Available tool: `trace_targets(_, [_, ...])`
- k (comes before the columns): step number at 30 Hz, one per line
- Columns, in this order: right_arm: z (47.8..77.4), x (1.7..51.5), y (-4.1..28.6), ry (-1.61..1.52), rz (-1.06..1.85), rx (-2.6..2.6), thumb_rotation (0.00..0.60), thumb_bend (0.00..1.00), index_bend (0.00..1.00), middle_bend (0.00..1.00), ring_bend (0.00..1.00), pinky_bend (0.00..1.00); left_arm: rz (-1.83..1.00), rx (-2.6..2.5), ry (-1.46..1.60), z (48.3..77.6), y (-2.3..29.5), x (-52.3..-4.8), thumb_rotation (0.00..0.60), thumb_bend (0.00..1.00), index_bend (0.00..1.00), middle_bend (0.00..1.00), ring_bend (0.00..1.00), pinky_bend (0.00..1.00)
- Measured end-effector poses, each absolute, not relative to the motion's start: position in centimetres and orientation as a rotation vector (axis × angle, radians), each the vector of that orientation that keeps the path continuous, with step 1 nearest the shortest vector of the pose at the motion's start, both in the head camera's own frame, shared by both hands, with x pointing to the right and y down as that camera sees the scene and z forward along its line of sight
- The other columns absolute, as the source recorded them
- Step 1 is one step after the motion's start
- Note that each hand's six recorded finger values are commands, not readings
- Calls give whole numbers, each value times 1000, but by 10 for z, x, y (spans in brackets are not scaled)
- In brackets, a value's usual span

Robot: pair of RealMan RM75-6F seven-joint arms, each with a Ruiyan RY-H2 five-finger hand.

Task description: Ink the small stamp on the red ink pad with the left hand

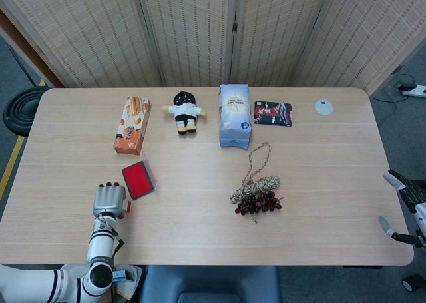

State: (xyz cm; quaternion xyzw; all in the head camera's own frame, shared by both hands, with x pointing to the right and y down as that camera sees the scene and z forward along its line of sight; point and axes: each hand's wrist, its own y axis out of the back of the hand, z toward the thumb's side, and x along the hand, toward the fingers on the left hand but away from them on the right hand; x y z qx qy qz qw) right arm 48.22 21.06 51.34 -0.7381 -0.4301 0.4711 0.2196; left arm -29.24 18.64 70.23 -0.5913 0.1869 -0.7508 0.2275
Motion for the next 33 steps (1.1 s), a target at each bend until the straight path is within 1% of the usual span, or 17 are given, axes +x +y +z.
trace_targets(15, [517,484,209,-1194,1328,-2030,600,381,20,0,0,0,-2028,-1620,541,693,173,-292,600,297,535,355,269,292])
trace_targets(26, [519,491,205,-1230,1347,-2022,600,381,20,0,0,0,-2023,-1592,522,680,147,-276,600,298,547,366,272,294])
trace_targets(33, [518,496,203,-1251,1346,-2023,600,381,20,0,0,0,-2012,-1593,500,680,131,-262,600,297,556,376,277,296])
